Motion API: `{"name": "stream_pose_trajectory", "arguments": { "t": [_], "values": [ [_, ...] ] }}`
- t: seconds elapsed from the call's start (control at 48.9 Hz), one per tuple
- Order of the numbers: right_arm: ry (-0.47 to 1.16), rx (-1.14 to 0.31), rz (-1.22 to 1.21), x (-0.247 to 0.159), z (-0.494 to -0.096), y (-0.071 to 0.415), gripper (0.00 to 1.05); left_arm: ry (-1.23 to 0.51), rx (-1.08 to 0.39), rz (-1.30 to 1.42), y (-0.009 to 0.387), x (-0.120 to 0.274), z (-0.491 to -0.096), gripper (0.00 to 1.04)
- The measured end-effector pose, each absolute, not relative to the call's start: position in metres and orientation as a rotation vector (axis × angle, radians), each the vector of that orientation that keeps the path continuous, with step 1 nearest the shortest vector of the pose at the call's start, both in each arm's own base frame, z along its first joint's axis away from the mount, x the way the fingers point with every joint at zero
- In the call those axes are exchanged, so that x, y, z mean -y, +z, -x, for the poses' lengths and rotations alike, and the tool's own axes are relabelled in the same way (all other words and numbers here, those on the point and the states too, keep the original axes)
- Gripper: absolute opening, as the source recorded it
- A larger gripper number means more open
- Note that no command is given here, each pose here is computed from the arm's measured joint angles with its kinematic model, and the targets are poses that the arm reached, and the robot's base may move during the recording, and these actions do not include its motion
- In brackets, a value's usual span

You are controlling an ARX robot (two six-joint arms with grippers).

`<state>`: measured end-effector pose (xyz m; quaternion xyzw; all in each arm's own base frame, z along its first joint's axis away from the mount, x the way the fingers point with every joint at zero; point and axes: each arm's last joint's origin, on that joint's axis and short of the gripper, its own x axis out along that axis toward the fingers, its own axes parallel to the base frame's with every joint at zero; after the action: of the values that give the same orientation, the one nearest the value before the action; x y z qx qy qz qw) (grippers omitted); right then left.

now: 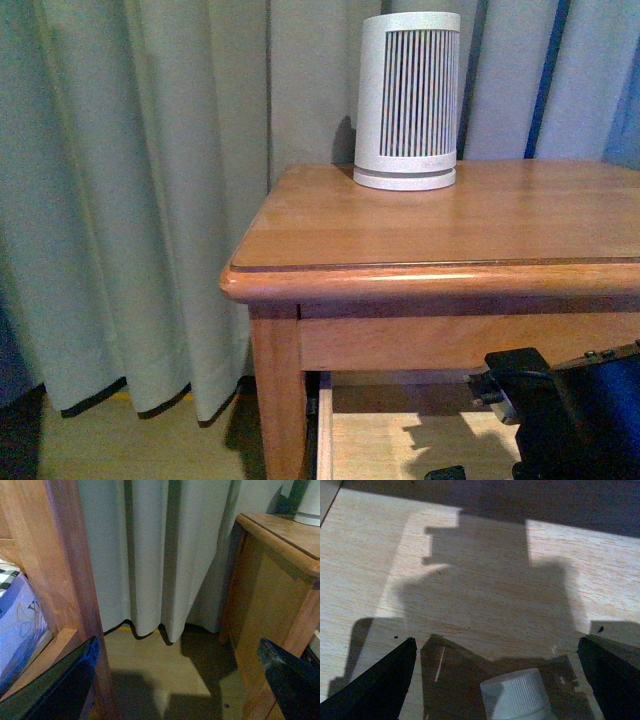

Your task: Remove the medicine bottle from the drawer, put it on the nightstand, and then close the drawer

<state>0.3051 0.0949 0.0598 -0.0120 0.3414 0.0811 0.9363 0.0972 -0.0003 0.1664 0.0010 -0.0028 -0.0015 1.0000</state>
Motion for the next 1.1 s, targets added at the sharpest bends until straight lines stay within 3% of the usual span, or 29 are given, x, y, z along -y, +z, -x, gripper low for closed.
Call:
{"name": "stream_pose_trajectory", "arguments": {
  "t": [0.164, 0.47, 0.573, 0.654, 0.92, 1.104],
  "values": [
    [0.162, -0.680, 0.059, -0.096, -0.306, 0.055, 0.94, -0.003, 0.006, -0.002, 0.166, 0.000, -0.097, 0.98],
    [0.168, -0.648, 0.066, -0.097, -0.307, 0.055, 0.57, -0.003, 0.006, -0.002, 0.166, 0.000, -0.097, 0.98],
    [0.170, -0.640, 0.072, -0.098, -0.305, 0.057, 0.37, -0.003, 0.006, -0.002, 0.166, 0.000, -0.097, 0.98],
    [0.167, -0.627, 0.083, -0.099, -0.304, 0.061, 0.27, -0.003, 0.006, -0.002, 0.166, 0.000, -0.097, 0.98],
    [0.156, -0.564, 0.111, -0.101, -0.295, 0.086, 0.26, -0.003, 0.006, -0.002, 0.166, 0.000, -0.097, 0.98],
    [0.152, -0.609, 0.084, -0.098, -0.269, 0.115, 0.26, -0.003, 0.006, -0.002, 0.166, 0.000, -0.097, 0.98]
  ]
}}
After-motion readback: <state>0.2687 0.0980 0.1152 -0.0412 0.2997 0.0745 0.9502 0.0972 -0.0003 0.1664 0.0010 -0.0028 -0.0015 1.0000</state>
